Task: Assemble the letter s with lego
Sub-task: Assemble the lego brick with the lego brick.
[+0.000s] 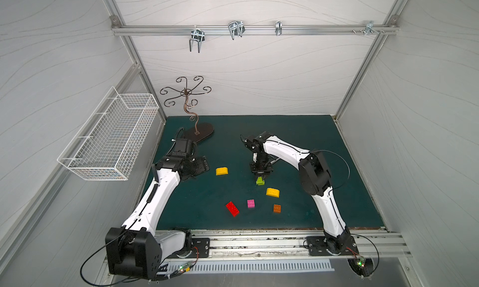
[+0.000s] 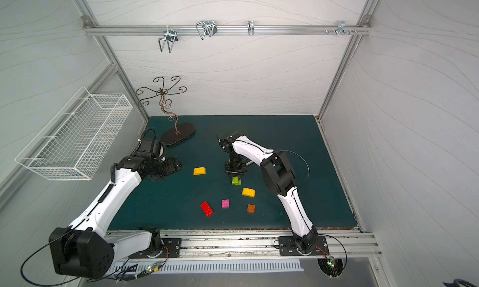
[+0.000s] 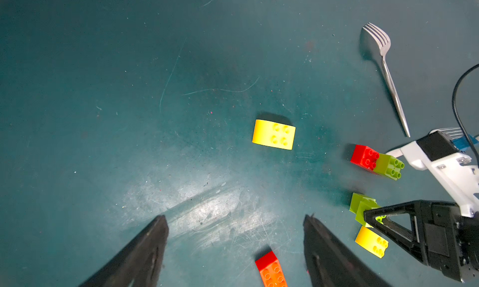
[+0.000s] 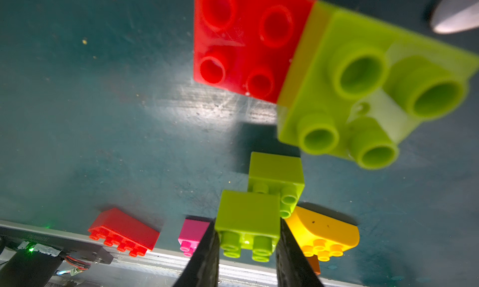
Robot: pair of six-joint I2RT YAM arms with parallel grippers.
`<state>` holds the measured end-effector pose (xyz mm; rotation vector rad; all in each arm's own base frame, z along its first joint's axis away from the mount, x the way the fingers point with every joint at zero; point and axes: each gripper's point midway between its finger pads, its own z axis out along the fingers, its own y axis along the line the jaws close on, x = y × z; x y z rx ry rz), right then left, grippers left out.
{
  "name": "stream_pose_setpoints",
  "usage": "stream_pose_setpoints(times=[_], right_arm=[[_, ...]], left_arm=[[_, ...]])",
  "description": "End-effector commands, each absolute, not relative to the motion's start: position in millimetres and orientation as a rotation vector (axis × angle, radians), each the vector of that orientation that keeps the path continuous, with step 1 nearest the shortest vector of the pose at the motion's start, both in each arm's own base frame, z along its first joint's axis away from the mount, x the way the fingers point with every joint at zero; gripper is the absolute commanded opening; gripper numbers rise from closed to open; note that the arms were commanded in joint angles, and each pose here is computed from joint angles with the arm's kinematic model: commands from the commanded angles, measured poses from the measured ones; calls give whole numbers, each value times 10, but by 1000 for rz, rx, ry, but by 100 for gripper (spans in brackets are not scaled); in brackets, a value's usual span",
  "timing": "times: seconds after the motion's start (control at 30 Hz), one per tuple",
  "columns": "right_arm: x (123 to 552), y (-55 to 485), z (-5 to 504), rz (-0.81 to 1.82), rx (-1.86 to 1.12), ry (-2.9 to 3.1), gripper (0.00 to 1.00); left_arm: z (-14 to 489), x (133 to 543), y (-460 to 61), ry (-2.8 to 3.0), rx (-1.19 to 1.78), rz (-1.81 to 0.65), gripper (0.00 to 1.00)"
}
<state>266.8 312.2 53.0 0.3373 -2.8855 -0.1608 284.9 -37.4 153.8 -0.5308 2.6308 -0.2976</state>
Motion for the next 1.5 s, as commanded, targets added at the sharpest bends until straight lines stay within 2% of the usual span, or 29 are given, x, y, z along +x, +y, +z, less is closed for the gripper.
stream_pose_setpoints(times=[0.0,0.3,0.83,1.47], right_arm=[[2789,3042,412,-105,322,-2910,0],[2877,3036,388,-89,316,-2910,0],[2599,3026,63,-51,376,-2827,0],[2606,3203,-25,-52,429,-2805,0]], left_arm=[[1609,2910,-361,2589,-514,-306,85],[1613,2910,-359,2586,-516,-310,85],[1594,2906,-341,2588,-526,-306,85],[1568,2908,-323,2592,-535,-301,85]])
